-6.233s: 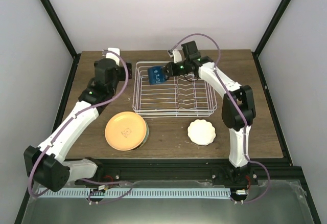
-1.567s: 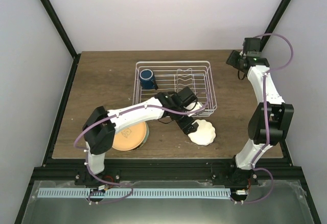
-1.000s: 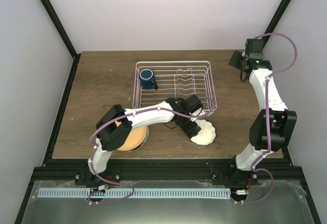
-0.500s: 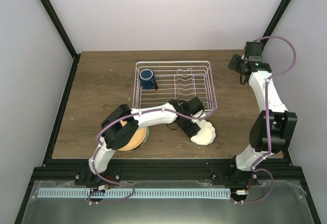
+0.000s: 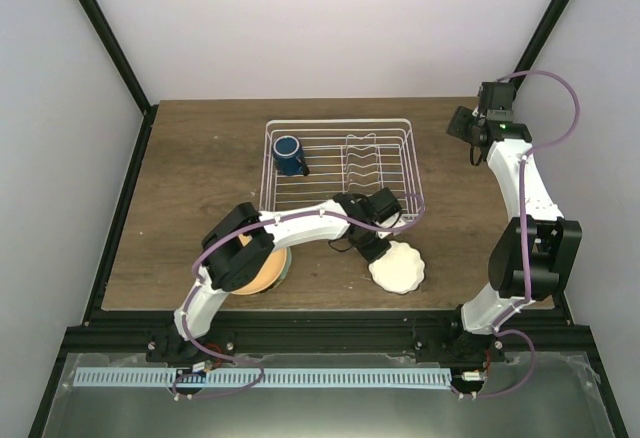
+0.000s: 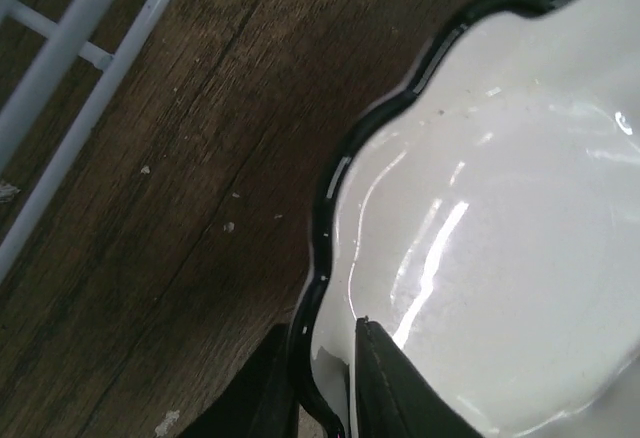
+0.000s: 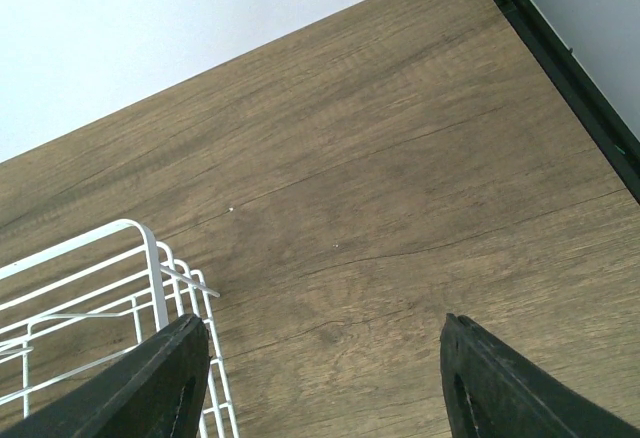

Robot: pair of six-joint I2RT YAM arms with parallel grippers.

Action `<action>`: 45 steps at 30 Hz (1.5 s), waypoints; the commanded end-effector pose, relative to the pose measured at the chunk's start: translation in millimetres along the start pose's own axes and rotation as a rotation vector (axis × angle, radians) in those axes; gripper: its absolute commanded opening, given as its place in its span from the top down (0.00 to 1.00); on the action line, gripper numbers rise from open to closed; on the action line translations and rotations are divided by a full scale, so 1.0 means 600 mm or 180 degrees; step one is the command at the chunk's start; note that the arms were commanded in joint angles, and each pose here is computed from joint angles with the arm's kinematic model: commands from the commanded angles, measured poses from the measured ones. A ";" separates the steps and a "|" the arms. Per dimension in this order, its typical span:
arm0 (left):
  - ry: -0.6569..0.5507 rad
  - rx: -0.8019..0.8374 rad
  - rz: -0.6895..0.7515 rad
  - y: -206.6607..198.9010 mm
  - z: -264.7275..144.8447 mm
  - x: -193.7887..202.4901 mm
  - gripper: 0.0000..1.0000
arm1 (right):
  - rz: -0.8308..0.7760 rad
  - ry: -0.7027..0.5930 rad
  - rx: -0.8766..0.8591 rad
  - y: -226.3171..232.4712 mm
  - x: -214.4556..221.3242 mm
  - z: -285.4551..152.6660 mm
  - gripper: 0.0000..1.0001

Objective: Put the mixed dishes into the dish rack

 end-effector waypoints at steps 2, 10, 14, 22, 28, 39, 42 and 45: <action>0.0062 0.0057 0.0078 -0.010 -0.015 0.006 0.87 | -0.0011 -0.0139 0.0034 -0.005 -0.025 -0.016 0.36; -0.0405 0.0216 0.0230 -0.035 -0.095 -0.043 0.92 | -0.0070 -0.0206 -0.0064 0.005 -0.038 -0.021 0.02; -0.0700 0.0177 0.0297 -0.036 -0.151 -0.074 0.93 | -0.0114 -0.0234 -0.0233 0.019 -0.043 -0.028 0.00; -0.1234 -0.0041 0.0258 0.014 -0.269 -0.119 0.95 | -0.0103 -0.0064 -0.0643 0.049 -0.031 -0.017 0.03; -0.1534 -0.0495 0.0066 0.104 -0.351 -0.115 0.96 | -0.0320 -0.0005 -0.1215 0.089 -0.024 -0.025 0.04; -0.1848 -0.0792 -0.0611 0.314 -0.434 -0.076 0.96 | -0.0358 0.0245 -0.3335 0.204 0.020 -0.076 0.01; -0.1918 -0.0732 -0.0668 0.339 -0.440 -0.084 0.97 | -0.0523 0.0290 -0.3581 0.232 0.036 -0.084 0.01; -0.1967 -0.0679 -0.0683 0.356 -0.445 -0.097 0.99 | -0.0753 0.0341 -0.3749 0.267 0.056 -0.087 0.01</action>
Point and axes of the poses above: each gripper's point midway between its finger pads, its own z axis out along the fingers, its own y axis along the line the jaws close on, x = y × z, the point moved 3 cm from there along -z, back along the fingers, and after that the axes turned 3 degrees about -z, right-handed, at the moved point
